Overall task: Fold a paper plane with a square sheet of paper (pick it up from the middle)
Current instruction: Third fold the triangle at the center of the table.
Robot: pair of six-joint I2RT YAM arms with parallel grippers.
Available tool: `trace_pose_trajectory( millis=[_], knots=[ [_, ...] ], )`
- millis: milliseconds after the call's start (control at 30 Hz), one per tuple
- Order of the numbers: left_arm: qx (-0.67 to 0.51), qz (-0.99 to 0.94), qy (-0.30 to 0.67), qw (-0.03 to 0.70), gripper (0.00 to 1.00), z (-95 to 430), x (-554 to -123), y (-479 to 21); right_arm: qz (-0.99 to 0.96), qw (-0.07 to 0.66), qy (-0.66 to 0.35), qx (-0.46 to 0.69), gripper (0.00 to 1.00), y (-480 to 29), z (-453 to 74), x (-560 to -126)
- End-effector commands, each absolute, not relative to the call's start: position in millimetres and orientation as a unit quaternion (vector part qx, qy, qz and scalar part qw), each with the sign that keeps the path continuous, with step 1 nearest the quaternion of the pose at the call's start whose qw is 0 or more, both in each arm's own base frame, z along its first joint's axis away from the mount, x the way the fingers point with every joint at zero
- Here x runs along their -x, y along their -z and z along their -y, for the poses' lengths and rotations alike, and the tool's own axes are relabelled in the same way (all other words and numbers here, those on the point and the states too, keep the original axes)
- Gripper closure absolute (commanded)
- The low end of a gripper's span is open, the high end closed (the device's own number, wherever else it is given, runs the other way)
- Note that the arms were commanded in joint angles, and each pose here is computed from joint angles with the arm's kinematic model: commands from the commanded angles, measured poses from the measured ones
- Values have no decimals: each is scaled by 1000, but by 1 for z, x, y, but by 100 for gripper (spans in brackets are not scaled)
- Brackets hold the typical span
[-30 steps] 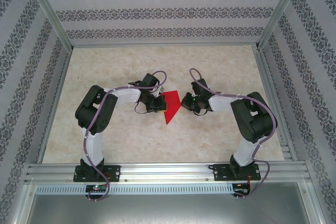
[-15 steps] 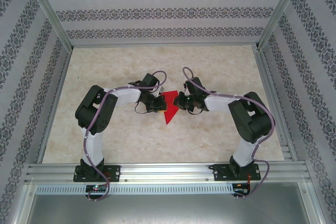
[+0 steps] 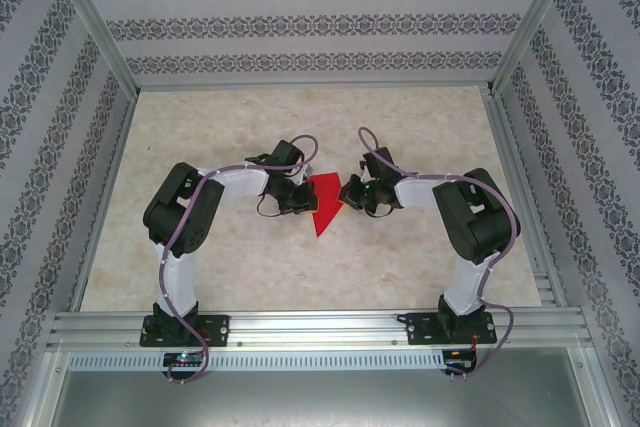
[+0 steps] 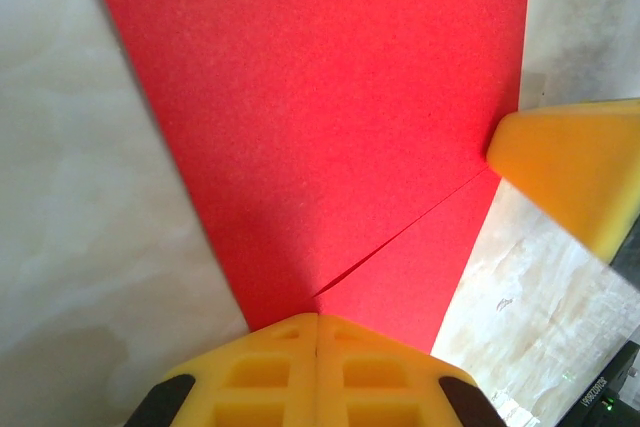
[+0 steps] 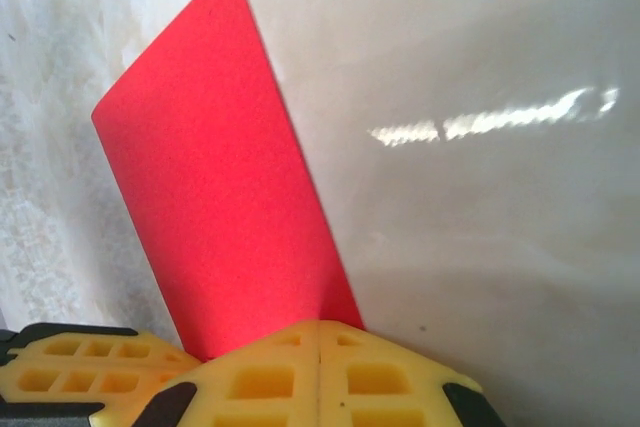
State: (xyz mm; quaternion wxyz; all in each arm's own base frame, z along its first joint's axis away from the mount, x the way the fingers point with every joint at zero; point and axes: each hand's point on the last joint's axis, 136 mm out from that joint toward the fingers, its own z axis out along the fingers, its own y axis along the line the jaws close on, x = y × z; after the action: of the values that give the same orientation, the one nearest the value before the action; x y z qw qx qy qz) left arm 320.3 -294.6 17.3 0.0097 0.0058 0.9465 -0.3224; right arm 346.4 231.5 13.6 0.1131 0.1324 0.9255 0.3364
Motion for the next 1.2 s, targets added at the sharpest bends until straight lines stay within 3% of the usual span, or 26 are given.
trace_pose_trajectory(
  millis=[0, 133, 267, 600, 1167],
  knots=[
    [17, -972, 232, -19, 100, 261, -300, 25, -932, 149, -295, -151, 96, -17, -203, -357],
    [19, -972, 236, -18, 100, 261, -300, 26, -920, 186, -321, -126, 96, -56, -214, -357],
    [19, -971, 236, -18, 100, 261, -299, 26, -915, 180, -346, -101, 95, -73, -238, -330],
    [11, -972, 234, -15, 100, 259, -298, 32, -901, 111, -414, -72, 96, -56, -300, -262],
    [3, -976, 216, -15, 100, 251, -294, 39, -911, 74, -399, -69, 97, -16, -313, -252]
  ],
)
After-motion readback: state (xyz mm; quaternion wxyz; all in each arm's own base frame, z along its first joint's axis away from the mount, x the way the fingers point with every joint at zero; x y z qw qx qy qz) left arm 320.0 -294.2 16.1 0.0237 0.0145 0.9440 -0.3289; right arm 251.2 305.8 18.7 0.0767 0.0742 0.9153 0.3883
